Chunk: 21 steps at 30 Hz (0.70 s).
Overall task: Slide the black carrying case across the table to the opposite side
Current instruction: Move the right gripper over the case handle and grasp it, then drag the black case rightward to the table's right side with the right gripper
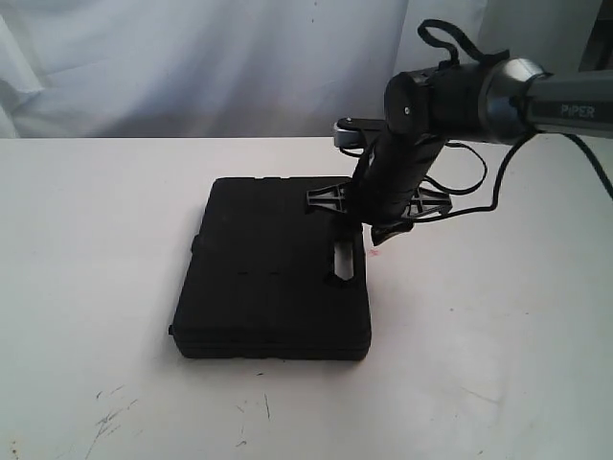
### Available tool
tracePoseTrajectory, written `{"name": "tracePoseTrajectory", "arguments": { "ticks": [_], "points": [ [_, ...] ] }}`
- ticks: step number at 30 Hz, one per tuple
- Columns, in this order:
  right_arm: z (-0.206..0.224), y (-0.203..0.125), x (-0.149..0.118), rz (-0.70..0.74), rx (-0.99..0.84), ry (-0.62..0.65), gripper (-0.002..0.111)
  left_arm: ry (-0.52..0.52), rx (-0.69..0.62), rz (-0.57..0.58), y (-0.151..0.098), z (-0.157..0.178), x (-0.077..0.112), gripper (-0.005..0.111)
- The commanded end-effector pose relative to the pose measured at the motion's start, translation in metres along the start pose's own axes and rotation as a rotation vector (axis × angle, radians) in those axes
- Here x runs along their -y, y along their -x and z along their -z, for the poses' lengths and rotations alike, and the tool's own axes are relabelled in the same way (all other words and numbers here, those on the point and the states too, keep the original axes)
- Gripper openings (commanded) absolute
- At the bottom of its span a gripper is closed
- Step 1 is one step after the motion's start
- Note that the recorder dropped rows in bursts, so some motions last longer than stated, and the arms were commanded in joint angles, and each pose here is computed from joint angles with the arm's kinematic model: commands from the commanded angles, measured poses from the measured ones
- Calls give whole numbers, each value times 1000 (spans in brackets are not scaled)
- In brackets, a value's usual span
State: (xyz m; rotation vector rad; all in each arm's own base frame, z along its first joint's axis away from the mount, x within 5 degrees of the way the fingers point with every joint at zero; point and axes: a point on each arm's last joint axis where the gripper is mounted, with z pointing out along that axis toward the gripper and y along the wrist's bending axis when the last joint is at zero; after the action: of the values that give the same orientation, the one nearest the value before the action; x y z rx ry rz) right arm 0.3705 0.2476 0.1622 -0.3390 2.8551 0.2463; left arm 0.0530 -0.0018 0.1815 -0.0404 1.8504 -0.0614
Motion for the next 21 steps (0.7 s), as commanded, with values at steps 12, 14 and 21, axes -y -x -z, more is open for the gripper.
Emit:
{"name": "tracePoseTrajectory", "arguments": {
  "ticks": [12,14,21],
  "points": [
    [-29,1,1,25,0,-28,36,-5,10,2,0,0,0,0],
    [-34,-1,2,25,-19,-35,36,-5,10,2,0,0,0,0],
    [-35,-2,2,10,-28,-37,33,-5,10,2,0,0,0,0]
  ]
}}
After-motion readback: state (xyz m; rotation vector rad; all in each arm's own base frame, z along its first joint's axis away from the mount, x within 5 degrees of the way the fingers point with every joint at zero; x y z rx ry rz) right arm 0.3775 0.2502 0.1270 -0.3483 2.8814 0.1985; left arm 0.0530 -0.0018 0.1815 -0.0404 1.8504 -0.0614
